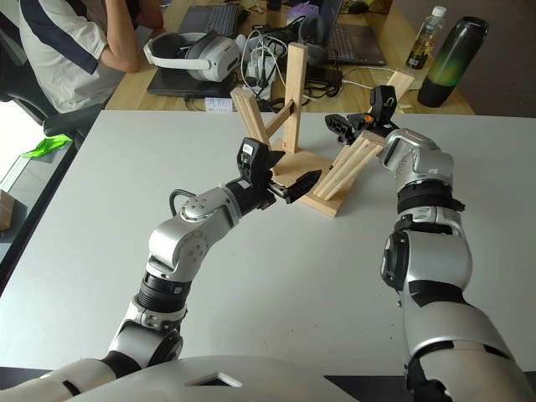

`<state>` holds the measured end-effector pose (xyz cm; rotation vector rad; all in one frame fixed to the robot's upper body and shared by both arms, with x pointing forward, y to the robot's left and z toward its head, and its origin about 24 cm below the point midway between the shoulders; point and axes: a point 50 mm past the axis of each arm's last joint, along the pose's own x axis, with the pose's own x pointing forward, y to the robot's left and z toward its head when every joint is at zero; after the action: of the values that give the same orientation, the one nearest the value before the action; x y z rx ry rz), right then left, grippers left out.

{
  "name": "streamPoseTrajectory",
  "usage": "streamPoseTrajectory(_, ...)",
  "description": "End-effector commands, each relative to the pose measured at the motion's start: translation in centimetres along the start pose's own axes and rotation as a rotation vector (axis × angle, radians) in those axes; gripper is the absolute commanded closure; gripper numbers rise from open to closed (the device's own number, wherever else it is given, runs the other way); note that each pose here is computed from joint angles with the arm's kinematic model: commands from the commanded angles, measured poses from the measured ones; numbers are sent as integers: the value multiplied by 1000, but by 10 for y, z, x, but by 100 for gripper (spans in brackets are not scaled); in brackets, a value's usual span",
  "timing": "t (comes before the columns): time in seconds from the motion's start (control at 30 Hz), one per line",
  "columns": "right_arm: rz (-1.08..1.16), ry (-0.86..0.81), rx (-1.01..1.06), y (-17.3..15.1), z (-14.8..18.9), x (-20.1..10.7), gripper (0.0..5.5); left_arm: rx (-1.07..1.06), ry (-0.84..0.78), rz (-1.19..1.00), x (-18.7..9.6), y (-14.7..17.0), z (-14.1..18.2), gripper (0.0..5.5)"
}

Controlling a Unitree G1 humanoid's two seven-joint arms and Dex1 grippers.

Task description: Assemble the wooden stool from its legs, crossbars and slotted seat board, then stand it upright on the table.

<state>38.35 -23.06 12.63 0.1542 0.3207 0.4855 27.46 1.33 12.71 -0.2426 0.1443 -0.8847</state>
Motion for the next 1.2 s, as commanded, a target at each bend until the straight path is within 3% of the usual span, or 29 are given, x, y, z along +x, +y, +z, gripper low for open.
streamPoseTrajectory(0.03, 129, 115, -17, 12, -32, 3, 208, -6, 9, 5, -2, 0, 0, 34)
streamPoseTrajectory(0.3, 392, 153, -6, 43, -29, -1, 208, -5, 8, -1, 0, -2, 1, 34)
streamPoseTrajectory(0.43, 492, 19, 5, 61, -7, -6, 208, -6, 9, 1, -1, -1, 0, 34)
streamPoseTrajectory(0.77, 103, -647, -67, 66, 137, -25, 208, 0, 10, 3, 0, -2, -2, 34)
streamPoseTrajectory(0.9, -144, -781, -51, 49, 191, -34, 208, 8, 6, 0, 2, -2, -2, 34)
streamPoseTrajectory(0.97, -354, -744, -8, 34, 204, -36, 208, 11, 2, -2, 3, -3, -2, 34)
streamPoseTrajectory(1.03, -463, -563, 49, 22, 180, -21, 208, 13, -2, -4, 4, -3, -2, 34)
streamPoseTrajectory(1.1, -435, -217, 112, 14, 103, 14, 208, 12, -8, -5, 4, -4, -1, 34)
streamPoseTrajectory(1.2, -303, 251, 211, 22, -22, 36, 208, 6, -9, -1, 3, -4, -1, 34)
